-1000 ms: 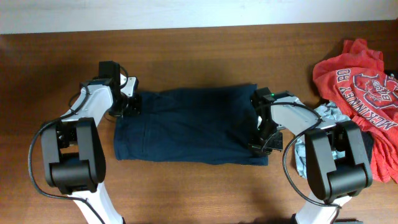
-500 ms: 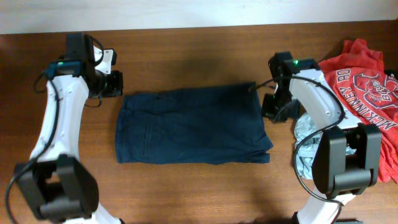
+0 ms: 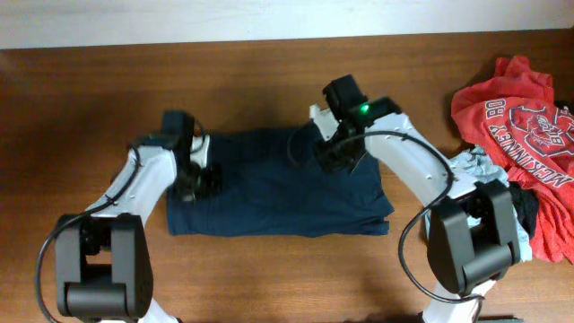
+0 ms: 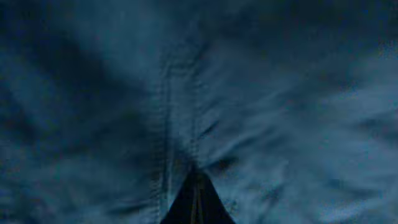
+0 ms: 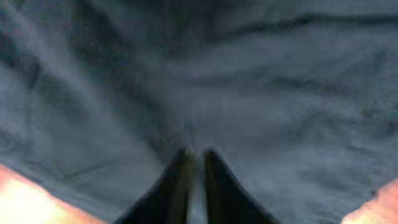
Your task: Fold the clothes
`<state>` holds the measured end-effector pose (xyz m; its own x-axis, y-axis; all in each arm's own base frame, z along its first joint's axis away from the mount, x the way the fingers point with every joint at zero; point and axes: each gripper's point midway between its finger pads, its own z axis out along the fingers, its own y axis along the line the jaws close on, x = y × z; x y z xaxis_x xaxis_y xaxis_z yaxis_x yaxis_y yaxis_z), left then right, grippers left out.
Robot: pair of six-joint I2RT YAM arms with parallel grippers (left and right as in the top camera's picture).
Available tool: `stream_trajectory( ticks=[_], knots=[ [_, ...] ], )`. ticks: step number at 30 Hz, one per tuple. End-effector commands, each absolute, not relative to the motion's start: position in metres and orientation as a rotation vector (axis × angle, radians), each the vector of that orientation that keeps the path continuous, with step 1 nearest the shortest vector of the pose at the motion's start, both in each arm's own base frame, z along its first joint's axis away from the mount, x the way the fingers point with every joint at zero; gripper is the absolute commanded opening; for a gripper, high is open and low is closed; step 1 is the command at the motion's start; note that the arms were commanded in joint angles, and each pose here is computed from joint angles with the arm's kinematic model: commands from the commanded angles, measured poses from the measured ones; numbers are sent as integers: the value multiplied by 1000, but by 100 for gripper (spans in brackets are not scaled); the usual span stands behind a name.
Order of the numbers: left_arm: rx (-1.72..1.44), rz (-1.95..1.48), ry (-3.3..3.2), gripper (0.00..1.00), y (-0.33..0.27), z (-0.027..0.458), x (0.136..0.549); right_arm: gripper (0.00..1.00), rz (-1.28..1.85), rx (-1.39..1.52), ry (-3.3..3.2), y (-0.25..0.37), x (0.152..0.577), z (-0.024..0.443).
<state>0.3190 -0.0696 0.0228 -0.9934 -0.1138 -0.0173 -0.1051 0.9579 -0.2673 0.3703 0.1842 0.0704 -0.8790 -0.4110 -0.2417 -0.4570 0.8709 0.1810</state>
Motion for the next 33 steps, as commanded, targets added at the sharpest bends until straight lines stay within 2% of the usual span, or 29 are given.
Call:
stream_trajectory(
  ticks=[1,4,5,9,14,20,23,27,30,33],
  knots=[
    [-367,-429,3140,1,-68,-3,291,16,344,-679,2857,182,367,43],
    [-407,-425,3150,1,-67,-9,284,10,262,-658,2875,175,373,22],
    [-407,-412,3150,1,-66,-10,284,4,184,-585,2888,167,380,14],
    [-418,-336,3152,1,-56,-12,283,4,-51,-342,2876,131,406,0],
    [-512,-284,3175,1,-36,-13,276,4,-279,4,2856,53,425,0],
    [-583,-225,3193,1,-16,-13,268,4,-321,164,2865,1,427,0],
    [-558,-229,3187,1,-15,-13,270,4,-257,119,2875,10,428,10],
    [-547,-258,3166,1,-18,-7,275,4,54,16,2852,57,434,59],
    [-534,-298,3123,1,-21,4,286,4,500,-399,2744,135,419,107],
    [-524,-301,3091,1,-21,11,291,4,679,-663,2657,182,397,122]
  ],
)
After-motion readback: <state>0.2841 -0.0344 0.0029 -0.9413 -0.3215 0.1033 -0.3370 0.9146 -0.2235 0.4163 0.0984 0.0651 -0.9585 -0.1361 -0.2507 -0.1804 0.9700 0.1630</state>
